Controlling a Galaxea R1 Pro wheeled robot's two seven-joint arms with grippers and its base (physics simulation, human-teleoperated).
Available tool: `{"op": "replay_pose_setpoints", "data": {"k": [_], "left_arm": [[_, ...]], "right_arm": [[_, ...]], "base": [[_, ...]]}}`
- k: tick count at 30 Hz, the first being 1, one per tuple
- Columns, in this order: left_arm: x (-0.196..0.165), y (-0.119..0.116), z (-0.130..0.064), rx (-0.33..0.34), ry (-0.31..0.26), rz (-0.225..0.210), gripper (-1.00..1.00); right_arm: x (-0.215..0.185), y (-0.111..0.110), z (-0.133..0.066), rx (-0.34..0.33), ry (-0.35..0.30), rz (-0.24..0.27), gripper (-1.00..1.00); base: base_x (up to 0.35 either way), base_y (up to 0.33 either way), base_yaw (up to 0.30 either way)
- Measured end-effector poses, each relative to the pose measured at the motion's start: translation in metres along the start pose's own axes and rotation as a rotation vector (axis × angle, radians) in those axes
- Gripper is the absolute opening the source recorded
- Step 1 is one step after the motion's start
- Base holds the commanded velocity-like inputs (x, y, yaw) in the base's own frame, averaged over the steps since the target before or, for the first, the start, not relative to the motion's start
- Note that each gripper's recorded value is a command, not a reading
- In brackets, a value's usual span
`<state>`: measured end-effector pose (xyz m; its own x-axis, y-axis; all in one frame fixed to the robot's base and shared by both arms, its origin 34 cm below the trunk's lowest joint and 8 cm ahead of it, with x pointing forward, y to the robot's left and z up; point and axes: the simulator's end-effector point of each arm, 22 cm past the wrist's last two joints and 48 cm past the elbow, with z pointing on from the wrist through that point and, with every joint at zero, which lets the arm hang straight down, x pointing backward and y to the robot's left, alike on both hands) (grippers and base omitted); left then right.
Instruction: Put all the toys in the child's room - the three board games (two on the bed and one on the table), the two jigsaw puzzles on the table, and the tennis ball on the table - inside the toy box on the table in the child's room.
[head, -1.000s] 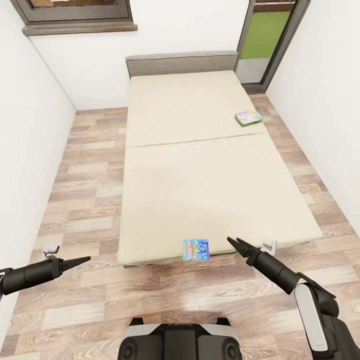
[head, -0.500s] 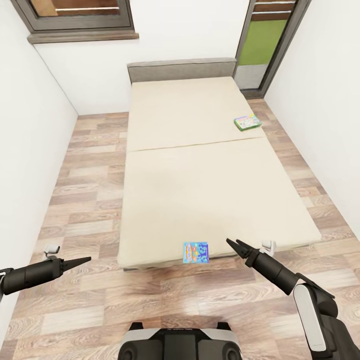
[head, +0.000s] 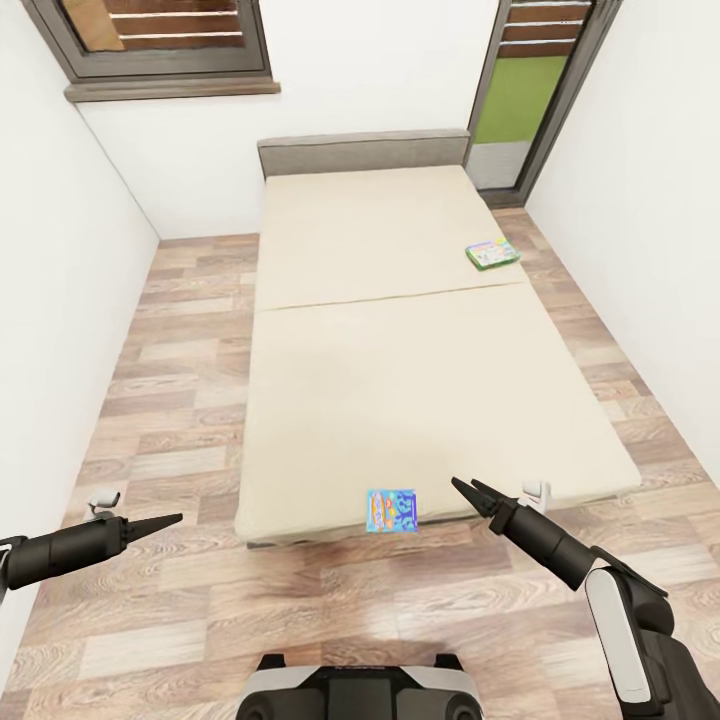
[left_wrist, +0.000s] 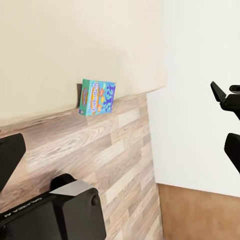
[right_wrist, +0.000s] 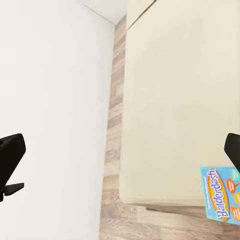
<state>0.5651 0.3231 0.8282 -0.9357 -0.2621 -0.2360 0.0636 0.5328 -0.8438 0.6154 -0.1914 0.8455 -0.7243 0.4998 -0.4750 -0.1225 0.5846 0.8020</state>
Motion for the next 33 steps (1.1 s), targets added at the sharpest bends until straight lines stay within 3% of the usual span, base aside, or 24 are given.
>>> {"op": "replay_pose_setpoints", "data": {"k": [33], "left_arm": [[-0.015,-0.017,-0.009,-0.001,-0.031,0.043,1.0]], "right_arm": [[-0.012,0.018,-0.002,-0.023,-0.024,-0.018,1.0]], "base": [[0.0,0.0,0.0]]}}
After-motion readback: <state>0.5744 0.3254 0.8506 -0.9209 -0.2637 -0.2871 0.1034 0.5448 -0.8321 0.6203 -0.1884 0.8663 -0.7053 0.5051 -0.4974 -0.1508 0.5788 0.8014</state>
